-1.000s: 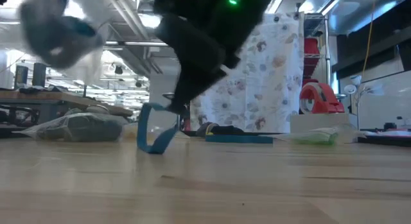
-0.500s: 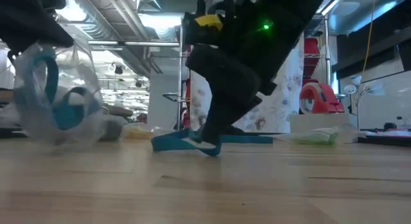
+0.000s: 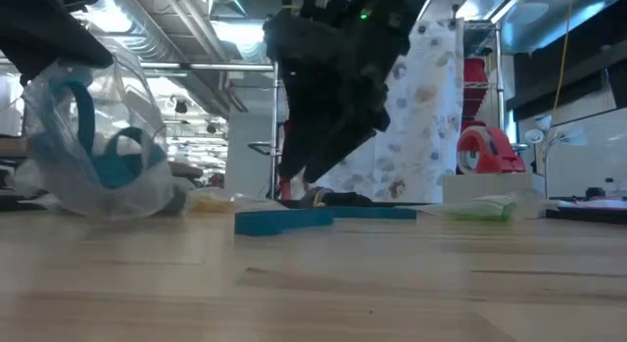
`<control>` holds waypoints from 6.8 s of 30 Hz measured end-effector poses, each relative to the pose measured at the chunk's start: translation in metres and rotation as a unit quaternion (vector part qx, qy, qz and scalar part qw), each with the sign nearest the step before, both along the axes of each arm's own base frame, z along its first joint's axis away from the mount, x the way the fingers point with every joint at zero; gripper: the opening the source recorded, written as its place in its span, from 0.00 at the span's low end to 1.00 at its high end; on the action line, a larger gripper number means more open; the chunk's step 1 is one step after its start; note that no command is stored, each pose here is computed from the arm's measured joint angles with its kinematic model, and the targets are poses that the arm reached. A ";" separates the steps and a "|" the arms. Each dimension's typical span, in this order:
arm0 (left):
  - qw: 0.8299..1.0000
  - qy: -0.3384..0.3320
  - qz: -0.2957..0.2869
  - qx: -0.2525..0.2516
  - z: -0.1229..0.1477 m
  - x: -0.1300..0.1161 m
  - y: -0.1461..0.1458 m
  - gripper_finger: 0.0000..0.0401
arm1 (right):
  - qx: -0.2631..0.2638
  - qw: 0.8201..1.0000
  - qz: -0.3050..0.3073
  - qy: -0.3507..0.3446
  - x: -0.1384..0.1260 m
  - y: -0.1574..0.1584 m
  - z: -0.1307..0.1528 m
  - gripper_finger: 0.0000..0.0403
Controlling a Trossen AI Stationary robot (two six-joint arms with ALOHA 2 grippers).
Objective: Sort rubber bands
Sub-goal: Put the blue rubber band into the transparent zip bag
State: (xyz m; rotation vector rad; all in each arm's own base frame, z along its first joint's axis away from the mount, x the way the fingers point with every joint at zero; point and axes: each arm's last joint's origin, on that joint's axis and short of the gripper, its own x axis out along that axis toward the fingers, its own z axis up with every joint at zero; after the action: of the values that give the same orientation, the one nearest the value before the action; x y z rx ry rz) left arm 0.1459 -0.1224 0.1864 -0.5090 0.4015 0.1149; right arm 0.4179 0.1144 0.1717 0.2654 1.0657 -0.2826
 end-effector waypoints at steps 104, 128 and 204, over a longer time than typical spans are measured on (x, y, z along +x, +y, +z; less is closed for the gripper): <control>0.995 -0.037 0.085 -0.027 -0.023 0.017 -0.013 0.00 | 0.161 0.943 -0.131 -0.261 0.052 0.013 -0.006 0.02; 0.993 -0.067 0.087 -0.034 -0.018 0.024 -0.013 0.00 | 0.181 0.889 -0.200 -0.370 0.074 0.013 -0.052 0.03; 0.997 0.017 0.062 -0.046 -0.034 0.012 -0.014 0.00 | -0.035 0.983 0.073 0.163 -0.032 -0.223 -0.047 0.69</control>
State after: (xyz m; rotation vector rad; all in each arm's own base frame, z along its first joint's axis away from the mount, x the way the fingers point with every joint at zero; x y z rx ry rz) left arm 0.1579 -0.1366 0.1525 -0.6227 0.4106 0.2255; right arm 0.3856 -0.1089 0.1247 0.0777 1.3896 -0.2351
